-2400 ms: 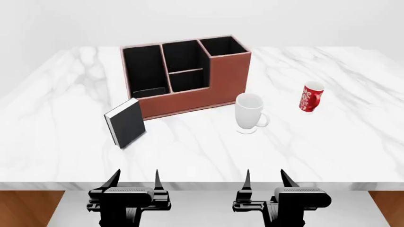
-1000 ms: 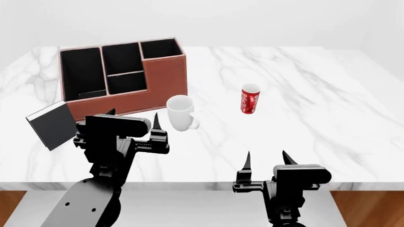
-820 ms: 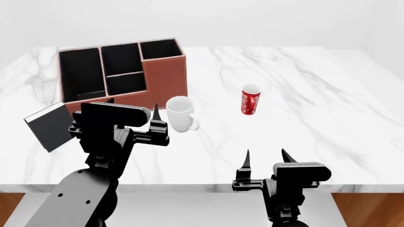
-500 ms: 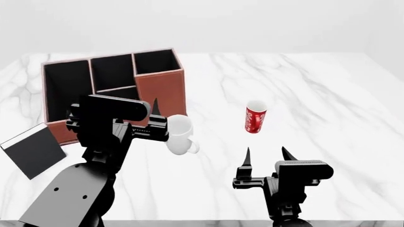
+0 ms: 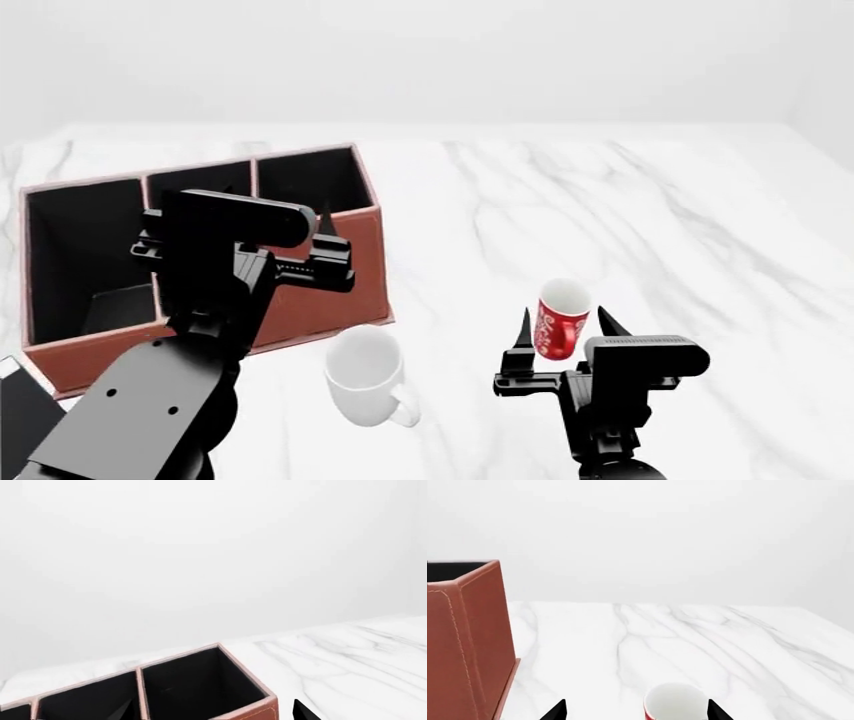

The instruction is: Pick up the red mug and place it to the right of the caddy.

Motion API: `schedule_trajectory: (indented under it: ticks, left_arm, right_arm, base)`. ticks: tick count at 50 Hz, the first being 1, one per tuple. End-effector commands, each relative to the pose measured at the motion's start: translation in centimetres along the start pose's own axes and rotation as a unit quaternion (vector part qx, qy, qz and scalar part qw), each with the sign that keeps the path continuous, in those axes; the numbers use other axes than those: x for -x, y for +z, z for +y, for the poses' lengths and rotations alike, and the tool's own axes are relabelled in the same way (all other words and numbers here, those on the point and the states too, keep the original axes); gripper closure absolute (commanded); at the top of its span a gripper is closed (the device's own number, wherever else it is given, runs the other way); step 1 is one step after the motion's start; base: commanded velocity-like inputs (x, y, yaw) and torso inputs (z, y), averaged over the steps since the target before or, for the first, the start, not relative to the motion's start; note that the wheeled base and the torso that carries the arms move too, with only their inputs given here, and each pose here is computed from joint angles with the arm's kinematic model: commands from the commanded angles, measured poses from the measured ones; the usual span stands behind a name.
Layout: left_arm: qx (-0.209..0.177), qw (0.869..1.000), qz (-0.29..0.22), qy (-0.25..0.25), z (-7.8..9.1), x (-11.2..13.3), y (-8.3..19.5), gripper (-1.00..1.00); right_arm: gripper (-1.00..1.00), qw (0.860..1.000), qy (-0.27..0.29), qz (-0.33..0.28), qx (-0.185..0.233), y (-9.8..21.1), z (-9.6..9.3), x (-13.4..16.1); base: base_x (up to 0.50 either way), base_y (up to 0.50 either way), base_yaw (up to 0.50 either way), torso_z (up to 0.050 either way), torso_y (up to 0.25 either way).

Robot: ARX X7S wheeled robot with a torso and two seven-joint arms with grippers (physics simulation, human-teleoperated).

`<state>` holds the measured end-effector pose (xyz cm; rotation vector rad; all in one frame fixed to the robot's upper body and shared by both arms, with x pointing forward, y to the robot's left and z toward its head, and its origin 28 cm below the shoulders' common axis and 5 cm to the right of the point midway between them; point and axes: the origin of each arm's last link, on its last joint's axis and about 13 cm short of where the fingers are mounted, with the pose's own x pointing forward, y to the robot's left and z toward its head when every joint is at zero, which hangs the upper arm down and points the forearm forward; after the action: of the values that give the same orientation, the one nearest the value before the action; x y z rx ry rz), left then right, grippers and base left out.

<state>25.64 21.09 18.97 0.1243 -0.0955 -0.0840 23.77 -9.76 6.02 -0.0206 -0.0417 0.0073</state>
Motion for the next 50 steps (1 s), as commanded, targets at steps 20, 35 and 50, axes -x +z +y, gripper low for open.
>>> schedule_trajectory:
  ticks: [20,35,50]
  left_arm:
    - [0.001,1.000,0.000,0.002,0.1,0.1,-0.1,-1.00]
    - [0.002,1.000,0.002,0.003,0.2,0.2,-0.2,-1.00]
    - [0.003,1.000,0.003,0.004,0.2,0.2,-0.4,-1.00]
  right_arm:
    - [-1.00,1.000,0.000,0.004,0.003,-0.3,0.0,0.0]
    - [-1.00,1.000,-0.024,0.005,0.010,-1.0,-1.1,2.7]
    - [-1.00,0.998,-0.051,0.039,0.006,-3.2,-3.1,6.1]
  base:
    - [0.28,0.00,0.00,0.000,0.001]
    - [0.00,0.00,0.00,0.000,0.000]
    - [0.00,0.00,0.00,0.000,0.000]
